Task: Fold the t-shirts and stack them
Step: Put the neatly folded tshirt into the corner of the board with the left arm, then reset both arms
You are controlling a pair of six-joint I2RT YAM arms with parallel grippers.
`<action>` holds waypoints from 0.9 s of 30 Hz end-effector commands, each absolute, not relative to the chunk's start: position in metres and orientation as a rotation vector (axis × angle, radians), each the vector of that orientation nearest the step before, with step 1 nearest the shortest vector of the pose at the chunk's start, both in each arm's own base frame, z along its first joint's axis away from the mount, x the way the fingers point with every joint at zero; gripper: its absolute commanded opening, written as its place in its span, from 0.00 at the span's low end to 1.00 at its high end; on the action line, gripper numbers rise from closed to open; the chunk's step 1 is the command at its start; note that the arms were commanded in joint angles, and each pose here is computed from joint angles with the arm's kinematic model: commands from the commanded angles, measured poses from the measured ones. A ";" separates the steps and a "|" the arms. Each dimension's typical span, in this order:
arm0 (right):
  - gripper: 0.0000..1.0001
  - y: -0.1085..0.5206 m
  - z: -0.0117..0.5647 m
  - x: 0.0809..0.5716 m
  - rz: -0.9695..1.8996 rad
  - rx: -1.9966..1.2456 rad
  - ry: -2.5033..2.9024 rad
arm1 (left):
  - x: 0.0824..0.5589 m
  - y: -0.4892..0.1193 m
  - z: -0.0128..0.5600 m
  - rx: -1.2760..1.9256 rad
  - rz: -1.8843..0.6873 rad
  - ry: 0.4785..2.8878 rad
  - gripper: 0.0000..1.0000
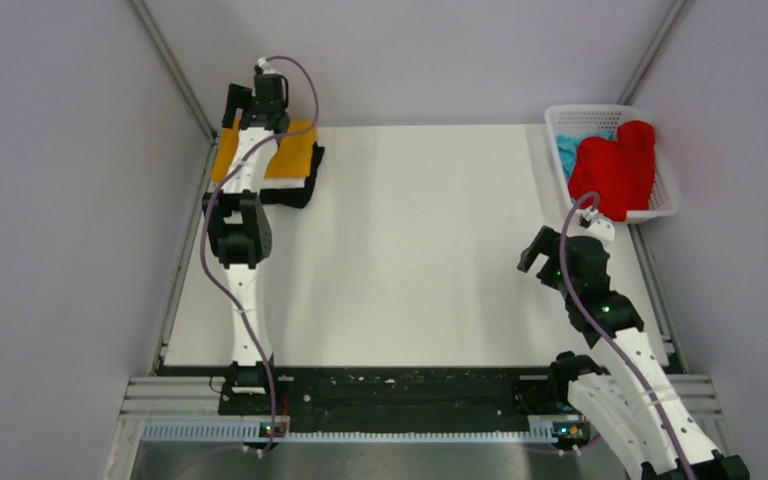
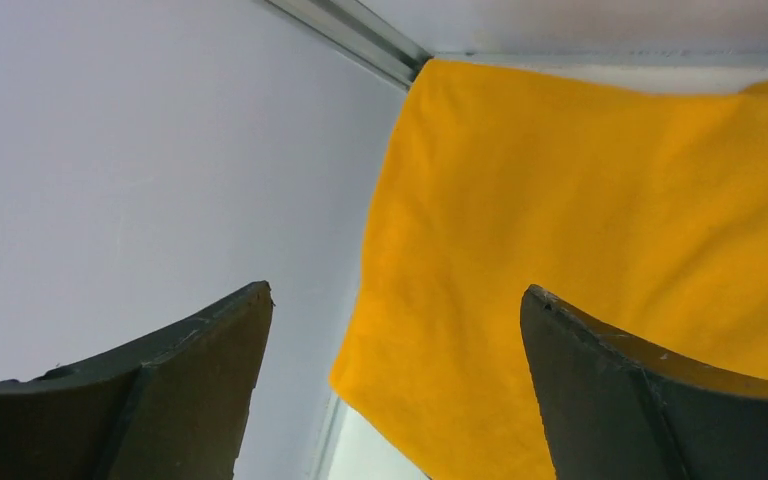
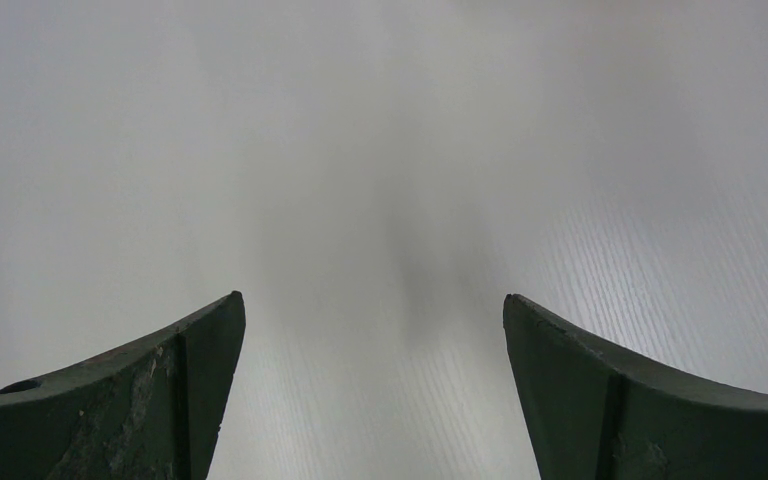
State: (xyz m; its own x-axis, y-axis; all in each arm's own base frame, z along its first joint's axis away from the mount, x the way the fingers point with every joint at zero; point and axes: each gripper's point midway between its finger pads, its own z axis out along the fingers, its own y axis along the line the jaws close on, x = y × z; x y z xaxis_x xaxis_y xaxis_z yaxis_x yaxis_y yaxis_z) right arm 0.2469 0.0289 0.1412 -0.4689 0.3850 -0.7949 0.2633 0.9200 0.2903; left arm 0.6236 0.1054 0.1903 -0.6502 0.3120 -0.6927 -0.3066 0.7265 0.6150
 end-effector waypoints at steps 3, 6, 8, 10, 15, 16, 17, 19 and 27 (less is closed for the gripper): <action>0.99 0.026 0.160 0.254 0.154 0.488 2.028 | 0.600 0.085 0.304 -0.221 0.609 1.901 0.99; 0.99 0.032 0.159 0.256 0.177 0.462 2.041 | 0.572 0.055 0.327 -0.263 0.355 1.912 0.99; 0.99 0.034 0.156 0.256 0.185 0.447 2.057 | 0.548 0.028 0.322 -0.286 0.150 1.942 0.99; 0.99 0.038 0.155 0.256 0.205 0.436 2.070 | 0.520 0.007 0.321 -0.304 -0.005 1.936 0.98; 0.99 0.047 0.151 0.254 0.260 0.420 2.088 | 0.431 -0.045 0.282 -0.325 -0.376 1.933 0.99; 0.99 0.048 0.149 0.253 0.267 0.424 2.090 | 0.413 -0.054 0.271 -0.318 -0.416 1.937 0.98; 0.99 0.049 0.145 0.252 0.272 0.425 2.095 | 0.394 -0.060 0.254 -0.328 -0.436 1.960 0.98; 0.99 0.052 0.134 0.250 0.295 0.429 2.115 | 0.358 -0.065 0.229 -0.353 -0.428 1.990 0.99; 0.99 0.054 0.101 0.246 0.316 0.494 2.138 | 0.272 -0.078 0.148 -0.393 -0.519 2.051 0.99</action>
